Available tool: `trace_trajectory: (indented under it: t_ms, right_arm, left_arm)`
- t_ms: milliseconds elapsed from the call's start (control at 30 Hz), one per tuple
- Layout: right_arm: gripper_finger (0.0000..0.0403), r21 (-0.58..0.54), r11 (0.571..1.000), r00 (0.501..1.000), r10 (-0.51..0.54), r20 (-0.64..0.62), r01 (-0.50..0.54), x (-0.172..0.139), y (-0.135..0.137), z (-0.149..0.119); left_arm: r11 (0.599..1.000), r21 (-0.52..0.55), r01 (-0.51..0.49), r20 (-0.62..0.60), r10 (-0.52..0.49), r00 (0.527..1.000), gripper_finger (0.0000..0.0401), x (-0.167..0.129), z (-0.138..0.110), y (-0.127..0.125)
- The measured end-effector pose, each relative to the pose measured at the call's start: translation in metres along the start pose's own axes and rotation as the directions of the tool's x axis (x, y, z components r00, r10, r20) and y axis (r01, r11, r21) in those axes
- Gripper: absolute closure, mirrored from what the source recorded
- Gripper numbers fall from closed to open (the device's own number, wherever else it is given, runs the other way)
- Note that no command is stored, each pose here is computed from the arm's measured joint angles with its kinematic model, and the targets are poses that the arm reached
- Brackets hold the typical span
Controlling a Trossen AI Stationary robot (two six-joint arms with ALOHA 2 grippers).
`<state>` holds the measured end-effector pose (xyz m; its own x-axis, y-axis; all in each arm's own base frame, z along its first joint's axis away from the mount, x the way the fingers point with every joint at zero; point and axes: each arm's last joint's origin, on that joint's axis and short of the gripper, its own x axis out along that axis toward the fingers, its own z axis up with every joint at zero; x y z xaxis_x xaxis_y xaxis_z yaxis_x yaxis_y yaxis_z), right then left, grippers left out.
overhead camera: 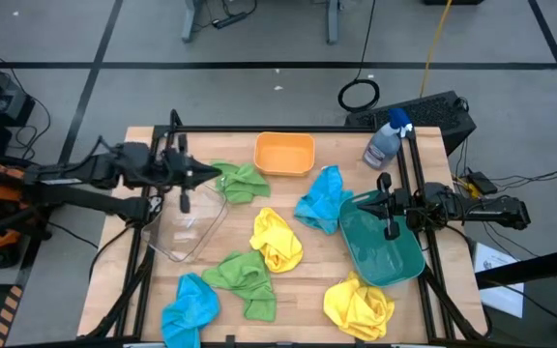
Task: Sort microfiber towel by color & place in baskets
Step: Put the top green microfiber cloth into the orange bin
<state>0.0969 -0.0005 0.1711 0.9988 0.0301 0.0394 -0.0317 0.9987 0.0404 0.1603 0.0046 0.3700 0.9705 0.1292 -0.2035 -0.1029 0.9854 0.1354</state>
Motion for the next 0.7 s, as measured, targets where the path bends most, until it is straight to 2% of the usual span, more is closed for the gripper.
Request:
trace_trajectory:
  t_ms: [167,333,567,700]
  right_arm:
    - [0.0403,0.074,0.997,1.000,0.003,-0.001,-0.003,0.000,0.000,0.000]
    - [0.0403,0.219,0.976,1.000,0.004,0.002,-0.005,0.000,0.000,0.000]
    - [0.0403,0.276,0.961,1.000,0.002,0.008,-0.004,0.000,0.000,0.001]
    - [0.0403,0.295,0.955,0.997,0.005,0.081,-0.029,0.000,0.000,0.008]
  left_arm:
    - [0.999,-0.026,0.019,-0.090,-0.021,0.996,0.0375,0.023,-0.011,-0.005]
    - [0.999,-0.034,0.028,-0.187,-0.034,0.982,0.0375,0.046,-0.026,-0.009]
    - [0.999,-0.024,0.036,-0.252,-0.041,0.967,0.0375,0.067,-0.042,-0.014]
    - [0.999,-0.025,0.037,-0.277,-0.043,0.960,0.0375,0.071,-0.049,-0.015]
